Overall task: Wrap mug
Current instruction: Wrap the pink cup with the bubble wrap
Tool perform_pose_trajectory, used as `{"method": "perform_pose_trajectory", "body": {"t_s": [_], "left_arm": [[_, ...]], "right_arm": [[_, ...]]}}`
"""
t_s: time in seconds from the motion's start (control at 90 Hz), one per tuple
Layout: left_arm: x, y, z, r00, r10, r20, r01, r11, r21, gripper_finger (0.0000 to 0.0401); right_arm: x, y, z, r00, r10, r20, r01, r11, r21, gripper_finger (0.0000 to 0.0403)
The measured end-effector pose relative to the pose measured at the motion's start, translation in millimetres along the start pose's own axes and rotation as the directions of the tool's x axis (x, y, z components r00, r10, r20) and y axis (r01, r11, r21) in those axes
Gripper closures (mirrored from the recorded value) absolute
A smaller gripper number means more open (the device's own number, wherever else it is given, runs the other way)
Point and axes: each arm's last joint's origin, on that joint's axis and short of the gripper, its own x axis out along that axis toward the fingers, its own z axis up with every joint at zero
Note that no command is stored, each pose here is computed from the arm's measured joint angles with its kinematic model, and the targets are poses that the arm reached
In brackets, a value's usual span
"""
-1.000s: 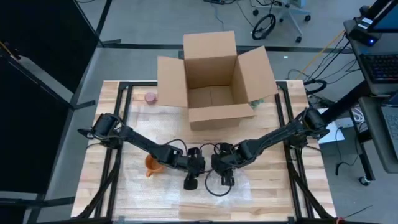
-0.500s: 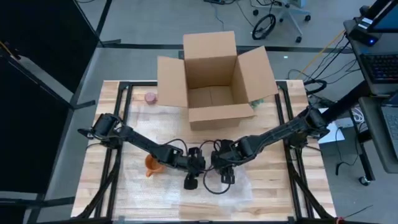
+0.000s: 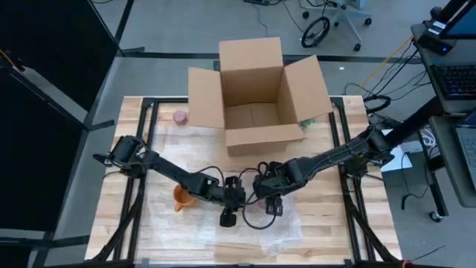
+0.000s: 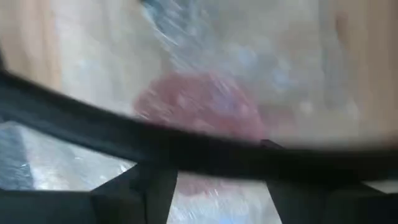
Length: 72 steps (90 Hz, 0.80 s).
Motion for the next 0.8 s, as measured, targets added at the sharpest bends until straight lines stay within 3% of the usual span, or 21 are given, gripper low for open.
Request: {"method": "perform_pose_trajectory", "body": {"t_s": [0.278,0.8], "left_arm": [[0.0,-0.5,-0.1,1.000,-0.001,0.000,0.001,1.000,0.001,0.0345],[-0.1,-0.9,-0.5,1.000,-0.005,-0.003,0.005,1.000,0.001,0.0345]], "right_arm": [[5.6,-2.9,2.3,0.989,-0.137,0.053,0.131,0.987,0.092,0.0178],[49.5,5.1,10.1,0.988,-0.157,-0.017,0.157,0.987,0.036,0.0178]]}}
